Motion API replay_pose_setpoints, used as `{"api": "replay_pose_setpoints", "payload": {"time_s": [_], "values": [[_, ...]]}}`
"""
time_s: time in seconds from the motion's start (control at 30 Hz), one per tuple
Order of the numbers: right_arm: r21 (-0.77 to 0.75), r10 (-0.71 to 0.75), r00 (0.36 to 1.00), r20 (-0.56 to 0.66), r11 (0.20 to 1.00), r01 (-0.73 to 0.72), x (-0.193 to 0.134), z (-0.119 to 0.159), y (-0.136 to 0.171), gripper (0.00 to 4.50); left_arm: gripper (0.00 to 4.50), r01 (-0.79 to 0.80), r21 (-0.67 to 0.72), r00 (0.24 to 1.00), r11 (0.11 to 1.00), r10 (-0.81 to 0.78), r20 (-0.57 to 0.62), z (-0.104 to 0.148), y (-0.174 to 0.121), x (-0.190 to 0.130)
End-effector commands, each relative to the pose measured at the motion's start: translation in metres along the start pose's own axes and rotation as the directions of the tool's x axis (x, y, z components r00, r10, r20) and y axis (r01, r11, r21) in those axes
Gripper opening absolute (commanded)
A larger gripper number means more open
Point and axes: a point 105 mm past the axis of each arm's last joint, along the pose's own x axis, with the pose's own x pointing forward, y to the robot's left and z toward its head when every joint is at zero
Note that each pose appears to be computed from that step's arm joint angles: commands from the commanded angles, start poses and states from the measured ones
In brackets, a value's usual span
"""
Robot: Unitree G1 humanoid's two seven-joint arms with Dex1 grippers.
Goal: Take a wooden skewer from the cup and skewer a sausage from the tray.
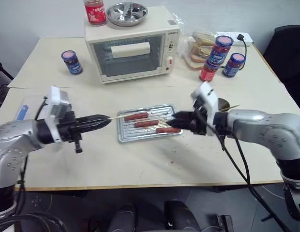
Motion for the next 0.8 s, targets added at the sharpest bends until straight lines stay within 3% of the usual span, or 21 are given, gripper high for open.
{"api": "replay_pose_setpoints", "payload": {"time_s": [0.03, 0.3, 0.8], "values": [[-0.187, 0.052, 0.996, -0.069, 0.98, -0.064, 0.008, -0.007, -0.001, 2.14, 0.0, 0.062, 0.04, 0.998, 0.997, -0.062, -0.006, 0.007, -0.018, 0.0], [-0.286, 0.027, 0.993, -0.118, 0.956, -0.06, 0.024, -0.017, -0.027, 2.14, 0.0, 0.063, 0.032, 0.998, 0.998, -0.063, 0.004, 0.006, -0.034, 0.003], [-0.193, 0.084, 0.994, -0.067, 0.977, -0.095, 0.019, 0.01, -0.04, 2.14, 0.0, 0.048, 0.038, 0.999, 0.998, -0.048, 0.022, 0.008, -0.035, 0.006]]}}
